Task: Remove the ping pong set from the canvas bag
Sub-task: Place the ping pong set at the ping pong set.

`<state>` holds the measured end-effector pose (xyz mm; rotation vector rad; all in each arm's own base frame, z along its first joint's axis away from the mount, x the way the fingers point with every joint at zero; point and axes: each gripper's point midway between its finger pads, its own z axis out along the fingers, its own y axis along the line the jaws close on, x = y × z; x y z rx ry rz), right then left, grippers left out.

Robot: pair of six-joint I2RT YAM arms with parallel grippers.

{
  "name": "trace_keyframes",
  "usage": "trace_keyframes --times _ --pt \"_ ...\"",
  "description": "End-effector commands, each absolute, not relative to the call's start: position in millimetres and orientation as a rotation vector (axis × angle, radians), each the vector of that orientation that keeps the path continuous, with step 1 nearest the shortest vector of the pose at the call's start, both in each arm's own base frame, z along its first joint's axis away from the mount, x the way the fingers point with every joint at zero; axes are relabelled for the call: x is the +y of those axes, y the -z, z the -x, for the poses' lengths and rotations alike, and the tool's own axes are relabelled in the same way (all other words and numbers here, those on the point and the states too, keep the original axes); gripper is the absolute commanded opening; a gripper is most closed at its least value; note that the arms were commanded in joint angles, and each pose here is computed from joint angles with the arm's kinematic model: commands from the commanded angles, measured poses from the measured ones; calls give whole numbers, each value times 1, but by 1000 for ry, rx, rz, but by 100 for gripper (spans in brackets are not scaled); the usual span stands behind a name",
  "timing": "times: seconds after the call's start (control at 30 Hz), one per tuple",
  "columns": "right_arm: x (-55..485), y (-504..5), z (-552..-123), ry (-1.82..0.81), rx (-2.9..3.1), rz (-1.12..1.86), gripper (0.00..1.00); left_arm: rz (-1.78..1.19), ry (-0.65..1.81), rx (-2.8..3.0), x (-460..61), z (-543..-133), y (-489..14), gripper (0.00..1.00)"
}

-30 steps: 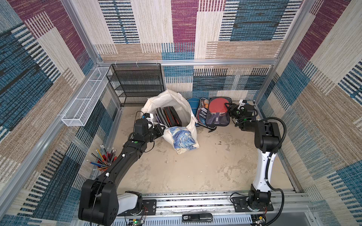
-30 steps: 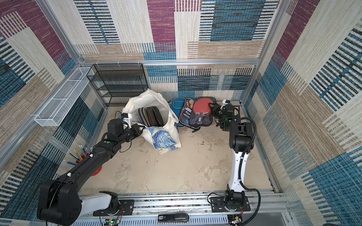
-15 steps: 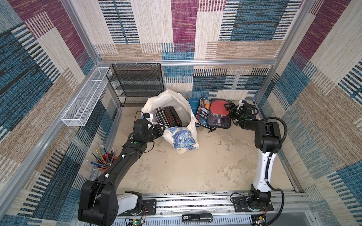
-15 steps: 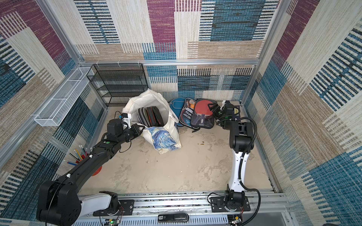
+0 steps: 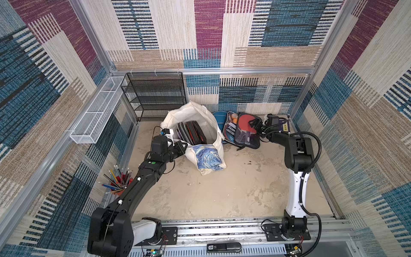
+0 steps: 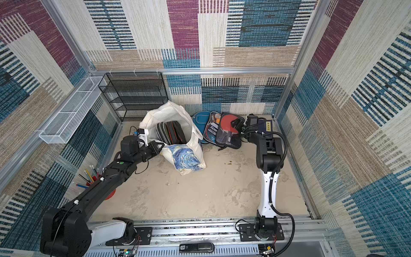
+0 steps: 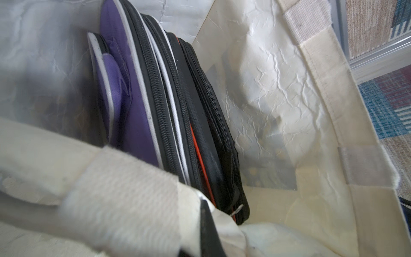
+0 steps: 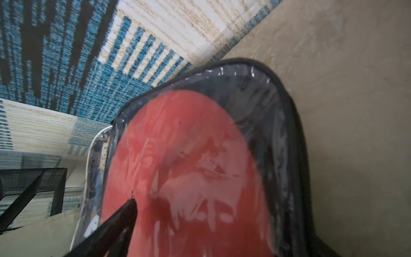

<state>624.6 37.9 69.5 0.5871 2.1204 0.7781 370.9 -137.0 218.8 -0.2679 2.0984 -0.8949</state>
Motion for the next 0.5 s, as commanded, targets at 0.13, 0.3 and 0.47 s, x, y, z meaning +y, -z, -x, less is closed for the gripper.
trace_keyframes --times 0.13,0.3,0.47 --pt "24 -70 -622 -638 2138 -593 94 252 856 2077 -132 -369 -224 0" --pt "17 -82 -621 -510 2144 -585 97 253 861 2081 -133 -369 -223 0" --pt "12 -94 -620 -403 2142 -572 100 251 871 2076 -134 -370 -225 0"
